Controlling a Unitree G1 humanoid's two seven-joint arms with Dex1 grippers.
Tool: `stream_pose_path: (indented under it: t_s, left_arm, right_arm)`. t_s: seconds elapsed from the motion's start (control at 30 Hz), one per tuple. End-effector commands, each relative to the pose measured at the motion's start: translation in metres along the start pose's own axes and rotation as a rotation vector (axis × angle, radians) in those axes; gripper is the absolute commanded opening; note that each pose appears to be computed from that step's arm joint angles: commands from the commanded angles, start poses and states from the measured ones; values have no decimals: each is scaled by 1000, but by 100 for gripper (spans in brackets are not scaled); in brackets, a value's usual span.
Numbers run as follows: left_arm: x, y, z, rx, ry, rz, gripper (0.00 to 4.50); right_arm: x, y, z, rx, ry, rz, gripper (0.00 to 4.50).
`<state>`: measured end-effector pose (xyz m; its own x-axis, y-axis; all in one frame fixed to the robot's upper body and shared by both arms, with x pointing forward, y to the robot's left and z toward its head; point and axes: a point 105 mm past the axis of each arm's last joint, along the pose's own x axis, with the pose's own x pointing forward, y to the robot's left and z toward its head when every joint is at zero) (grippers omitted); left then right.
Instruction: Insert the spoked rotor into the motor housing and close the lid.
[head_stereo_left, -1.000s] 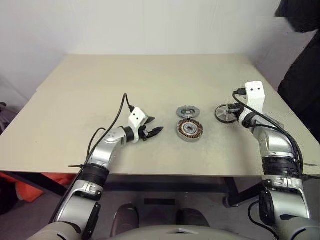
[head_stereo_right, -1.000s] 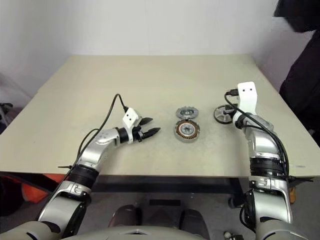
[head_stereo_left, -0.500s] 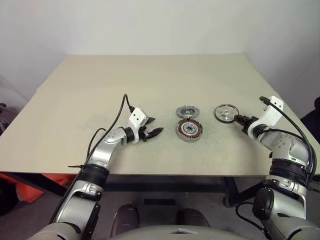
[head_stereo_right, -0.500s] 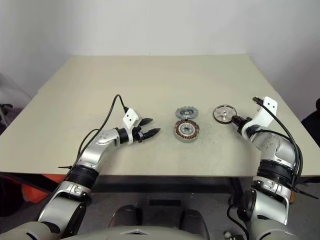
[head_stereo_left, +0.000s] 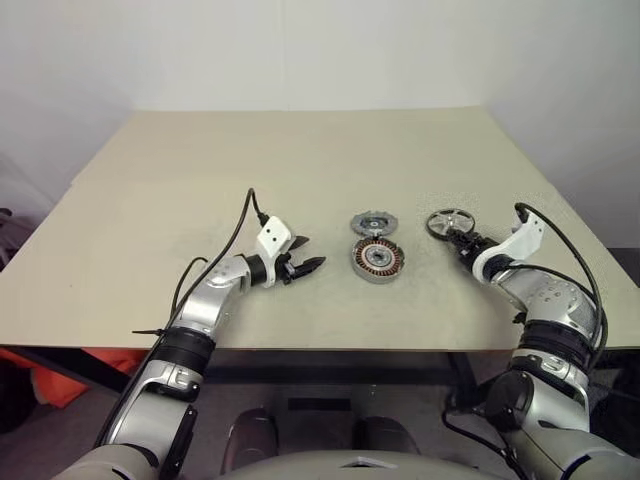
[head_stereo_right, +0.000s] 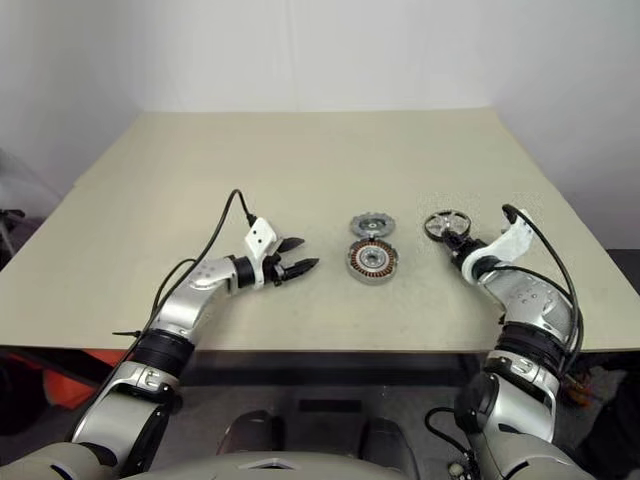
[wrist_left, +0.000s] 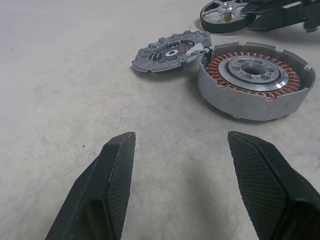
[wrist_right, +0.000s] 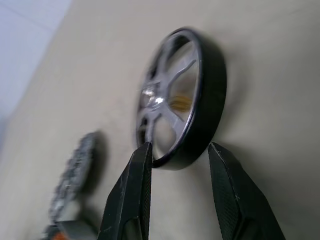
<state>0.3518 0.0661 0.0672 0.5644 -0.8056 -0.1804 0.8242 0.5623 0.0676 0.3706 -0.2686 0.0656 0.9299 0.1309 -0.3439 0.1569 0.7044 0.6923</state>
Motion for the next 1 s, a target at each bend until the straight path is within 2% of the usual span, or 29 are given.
stream_pose_path:
  t_s: [0.03,0.47,0.57,0.67,0.7,1.0]
  left_arm:
    - [-1,2,13,51,-30,5,311]
    - [-3,1,11,62,-25,12,311]
    - [-3,1,11,64,-25,12,311]
    - [-3,1,11,64,-25,10,311]
    - [-2,1,11,64,-25,10,311]
    - [-2,3,10,68,-20,12,311]
  right_arm:
    - [4,22,16,-13,-61,75,193]
    - [15,13,18,-11,-114,-10,193]
    - [14,8,21,-1,-134,-34,133]
    - [11,20,22,4,-136,31,45]
    - [10,25,22,5,-135,56,34]
    - [-6,68,29,112,-120,276,34]
